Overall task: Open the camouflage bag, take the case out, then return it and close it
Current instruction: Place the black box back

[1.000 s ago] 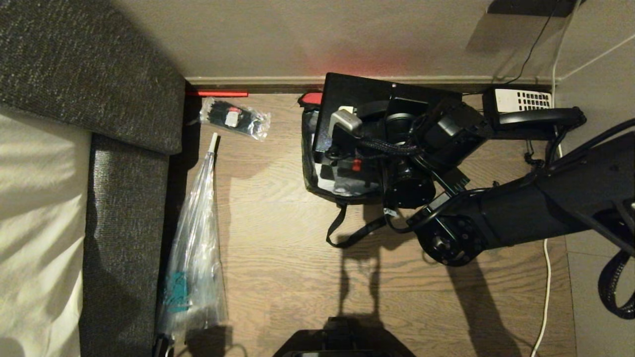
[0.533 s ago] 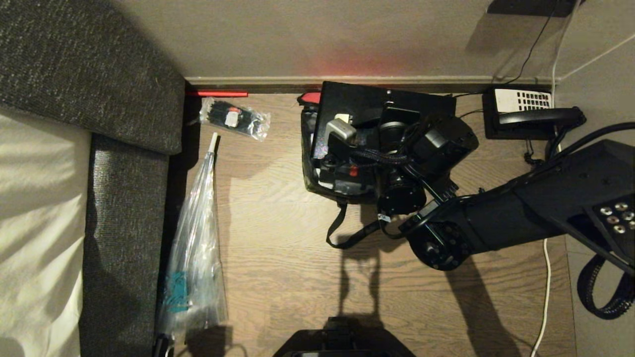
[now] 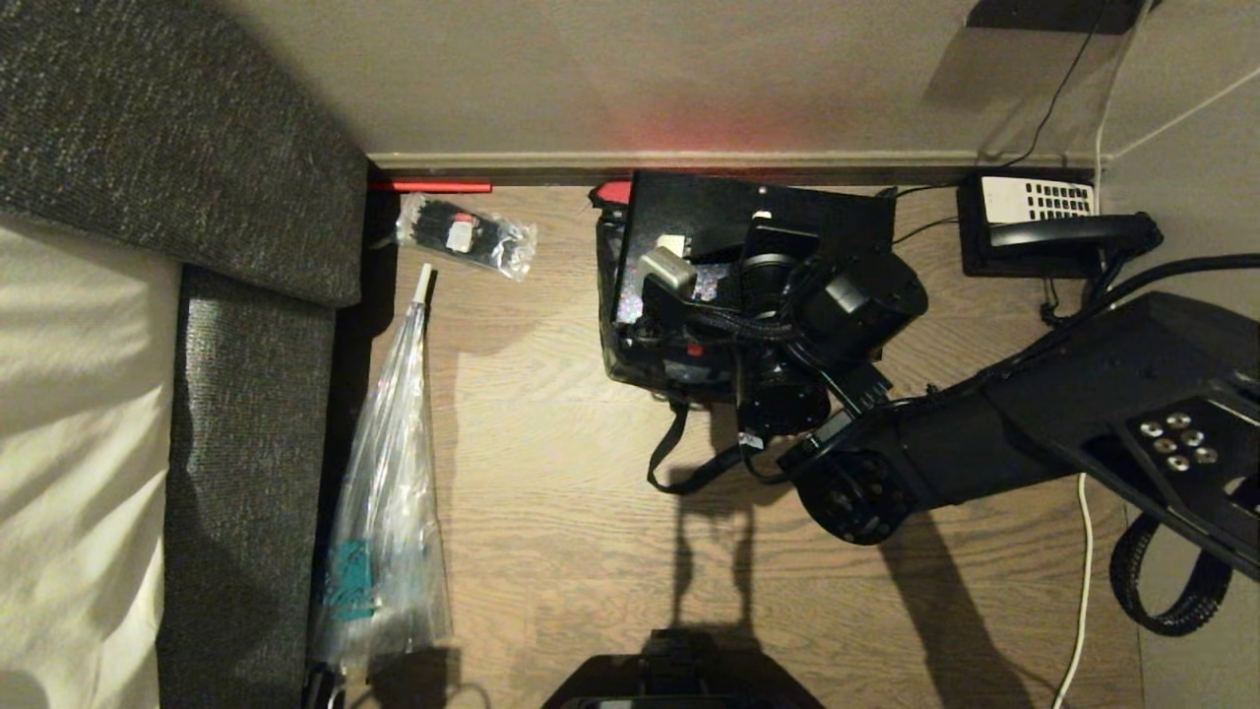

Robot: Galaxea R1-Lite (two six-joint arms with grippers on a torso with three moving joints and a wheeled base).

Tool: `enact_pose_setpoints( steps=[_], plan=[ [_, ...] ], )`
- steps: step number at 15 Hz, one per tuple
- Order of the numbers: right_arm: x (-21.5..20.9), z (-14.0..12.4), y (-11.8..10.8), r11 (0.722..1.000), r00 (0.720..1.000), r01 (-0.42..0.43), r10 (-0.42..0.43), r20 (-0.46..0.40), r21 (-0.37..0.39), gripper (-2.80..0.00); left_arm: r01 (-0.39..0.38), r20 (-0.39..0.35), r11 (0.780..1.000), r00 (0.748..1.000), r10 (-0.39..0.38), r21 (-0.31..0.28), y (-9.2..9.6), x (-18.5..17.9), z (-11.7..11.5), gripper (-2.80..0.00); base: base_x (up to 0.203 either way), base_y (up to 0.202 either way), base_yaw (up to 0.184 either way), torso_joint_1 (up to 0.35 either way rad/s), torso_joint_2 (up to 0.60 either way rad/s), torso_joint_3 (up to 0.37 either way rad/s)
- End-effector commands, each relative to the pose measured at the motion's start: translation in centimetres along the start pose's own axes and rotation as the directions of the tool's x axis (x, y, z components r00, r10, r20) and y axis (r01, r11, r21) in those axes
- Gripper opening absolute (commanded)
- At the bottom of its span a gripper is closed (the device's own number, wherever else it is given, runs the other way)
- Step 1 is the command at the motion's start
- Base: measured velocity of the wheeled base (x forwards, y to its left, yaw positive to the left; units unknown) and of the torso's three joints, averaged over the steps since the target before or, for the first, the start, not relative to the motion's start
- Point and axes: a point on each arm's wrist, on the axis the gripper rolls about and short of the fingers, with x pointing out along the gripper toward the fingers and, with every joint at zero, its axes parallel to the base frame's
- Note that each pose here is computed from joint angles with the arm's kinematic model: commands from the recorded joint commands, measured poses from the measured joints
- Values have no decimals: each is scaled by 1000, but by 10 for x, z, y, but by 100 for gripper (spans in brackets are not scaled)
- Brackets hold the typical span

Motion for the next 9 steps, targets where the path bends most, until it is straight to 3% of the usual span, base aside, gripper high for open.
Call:
enact_pose_setpoints(
  steps=[1, 9],
  plan=[
    [-1, 2, 7, 1000, 1000, -9, 9, -2, -16, -280, 0, -2, 1000, 1000, 0, 0, 0, 0, 0, -280, 0, 0, 0, 0, 0, 0],
    [-7, 7, 6, 1000, 1000, -7, 7, 14, 6, -280, 0, 0, 1000, 1000, 0, 0, 0, 0, 0, -280, 0, 0, 0, 0, 0, 0]
  ],
)
